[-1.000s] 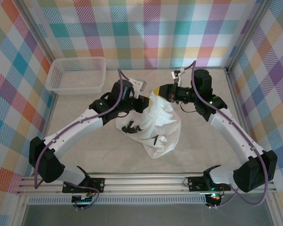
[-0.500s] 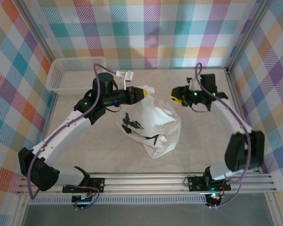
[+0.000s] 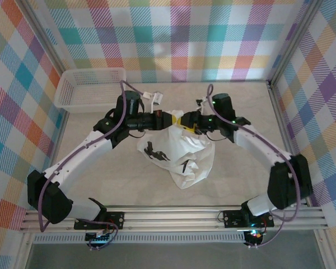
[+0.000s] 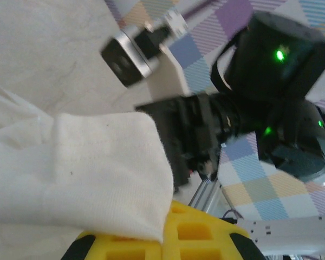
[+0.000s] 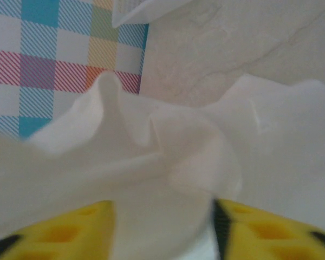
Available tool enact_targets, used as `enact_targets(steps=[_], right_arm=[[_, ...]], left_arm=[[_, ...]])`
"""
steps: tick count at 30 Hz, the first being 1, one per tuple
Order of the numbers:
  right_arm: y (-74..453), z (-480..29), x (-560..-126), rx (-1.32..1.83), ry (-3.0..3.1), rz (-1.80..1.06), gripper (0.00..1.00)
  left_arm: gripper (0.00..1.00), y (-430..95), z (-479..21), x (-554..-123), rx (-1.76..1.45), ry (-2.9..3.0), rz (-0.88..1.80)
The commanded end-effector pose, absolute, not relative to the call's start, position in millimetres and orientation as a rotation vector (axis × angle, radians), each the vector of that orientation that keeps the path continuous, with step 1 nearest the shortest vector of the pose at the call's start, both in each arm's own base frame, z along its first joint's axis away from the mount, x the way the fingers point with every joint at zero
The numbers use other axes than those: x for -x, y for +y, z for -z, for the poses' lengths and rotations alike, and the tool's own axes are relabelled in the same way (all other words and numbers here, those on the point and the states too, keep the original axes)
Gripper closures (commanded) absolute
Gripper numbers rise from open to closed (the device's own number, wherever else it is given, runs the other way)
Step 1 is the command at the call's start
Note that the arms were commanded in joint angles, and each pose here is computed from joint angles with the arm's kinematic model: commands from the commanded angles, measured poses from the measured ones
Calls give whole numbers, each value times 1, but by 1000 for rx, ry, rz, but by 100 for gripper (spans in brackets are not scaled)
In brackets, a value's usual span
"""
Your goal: Fold the inside-out t-shirt
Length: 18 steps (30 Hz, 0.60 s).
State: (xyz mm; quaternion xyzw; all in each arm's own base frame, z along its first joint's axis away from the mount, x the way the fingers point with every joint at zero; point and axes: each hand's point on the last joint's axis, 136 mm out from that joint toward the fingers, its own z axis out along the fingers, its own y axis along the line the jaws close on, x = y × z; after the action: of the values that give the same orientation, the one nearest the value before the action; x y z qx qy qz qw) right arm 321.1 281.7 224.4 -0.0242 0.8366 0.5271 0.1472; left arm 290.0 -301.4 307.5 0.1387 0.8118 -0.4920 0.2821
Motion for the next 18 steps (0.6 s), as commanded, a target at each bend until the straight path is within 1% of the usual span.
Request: enact_targets(steps=[1,4,5,7,8,10,11,12,13,14,16,17,18], right_arm=[[282,-238,-323,45,2363,-1530,100],[269,-231,-303,104,2356,-1437,100],[265,-222,-293,128,2373,-1420,100],[256,-191,-268,142,2454,-1365,100],[251,-169,-256,124,2515,-1337,100],[246,-135,-232,99,2620,-1323,100],[245,-126,-224,103,2649,-1320,100],[245,-121,-217,121,2673,-1311,100],[245,-119,-213,145,2685,-1288,97],[244,-119,-213,158,2691,-1264,90],[240,-122,-219,181,2689,-1195,82],[240,-126,-222,201,2682,-1171,75],[241,-131,-225,236,2666,-1156,73]], left_arm=[[100,-265,-283,-272,-316,2275,1138],[100,-197,-214,-249,-33,2488,780],[100,-183,-193,-237,31,2538,726],[100,-166,-157,-214,163,2587,726],[90,-161,-136,-202,237,2610,746],[61,-151,-114,-192,341,2608,757],[51,-146,-110,-190,368,2602,736],[44,-140,-110,-190,382,2592,704],[41,-138,-114,-193,371,2575,685],[39,-139,-120,-197,351,2560,680],[39,-150,-137,-209,271,2545,700],[39,-158,-141,-212,226,2562,712],[40,-169,-145,-215,160,2585,735]])
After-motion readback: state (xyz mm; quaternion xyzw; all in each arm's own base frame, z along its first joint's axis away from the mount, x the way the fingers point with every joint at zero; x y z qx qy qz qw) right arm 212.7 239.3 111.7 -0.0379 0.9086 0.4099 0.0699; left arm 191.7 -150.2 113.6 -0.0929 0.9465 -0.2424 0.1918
